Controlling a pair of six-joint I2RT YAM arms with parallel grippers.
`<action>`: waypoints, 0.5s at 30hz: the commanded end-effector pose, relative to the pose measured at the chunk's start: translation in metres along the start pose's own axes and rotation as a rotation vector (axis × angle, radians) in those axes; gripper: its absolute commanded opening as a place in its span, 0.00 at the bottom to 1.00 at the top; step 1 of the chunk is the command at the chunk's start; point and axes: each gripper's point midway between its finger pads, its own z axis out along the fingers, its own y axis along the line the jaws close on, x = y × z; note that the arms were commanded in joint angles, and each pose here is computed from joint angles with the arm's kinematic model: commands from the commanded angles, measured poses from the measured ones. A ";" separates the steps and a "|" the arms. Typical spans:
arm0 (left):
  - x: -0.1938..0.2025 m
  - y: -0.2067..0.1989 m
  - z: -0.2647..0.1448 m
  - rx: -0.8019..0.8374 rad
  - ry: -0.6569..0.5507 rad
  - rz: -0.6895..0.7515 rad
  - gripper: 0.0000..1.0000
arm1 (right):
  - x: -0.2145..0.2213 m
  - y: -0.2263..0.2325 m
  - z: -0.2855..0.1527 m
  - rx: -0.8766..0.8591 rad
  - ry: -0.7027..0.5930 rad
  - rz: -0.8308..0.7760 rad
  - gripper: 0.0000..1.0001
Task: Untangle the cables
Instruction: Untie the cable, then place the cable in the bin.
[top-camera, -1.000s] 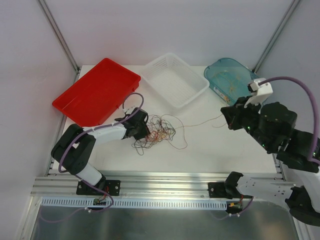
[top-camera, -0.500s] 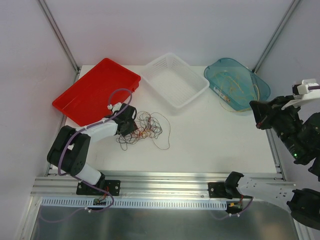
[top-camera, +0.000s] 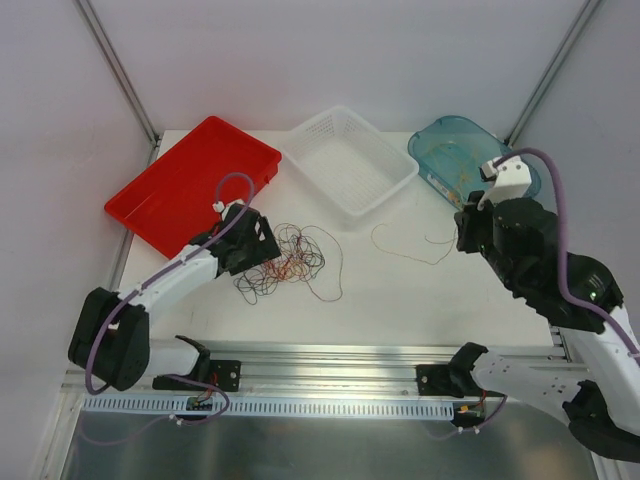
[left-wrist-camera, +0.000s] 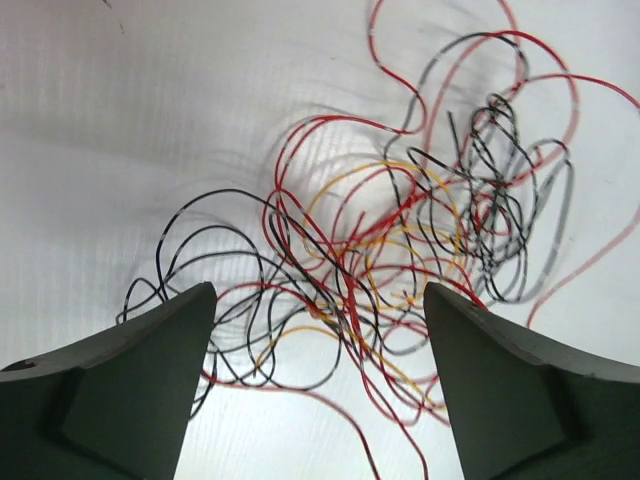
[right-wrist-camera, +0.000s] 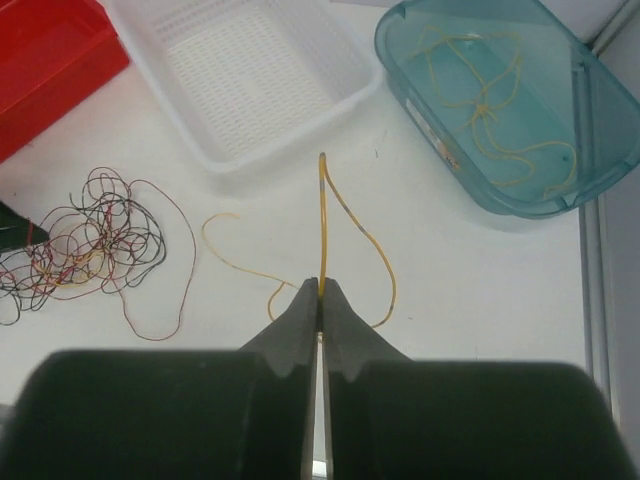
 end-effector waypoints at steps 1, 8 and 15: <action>-0.012 -0.007 -0.032 0.071 -0.026 0.074 0.87 | -0.011 0.007 0.021 -0.021 -0.015 0.057 0.01; -0.041 -0.013 -0.091 0.150 -0.163 0.197 0.99 | -0.036 -0.034 0.068 0.083 -0.017 0.173 0.01; -0.059 0.008 -0.116 0.120 -0.318 0.322 0.99 | -0.102 -0.082 0.108 0.211 -0.129 0.260 0.01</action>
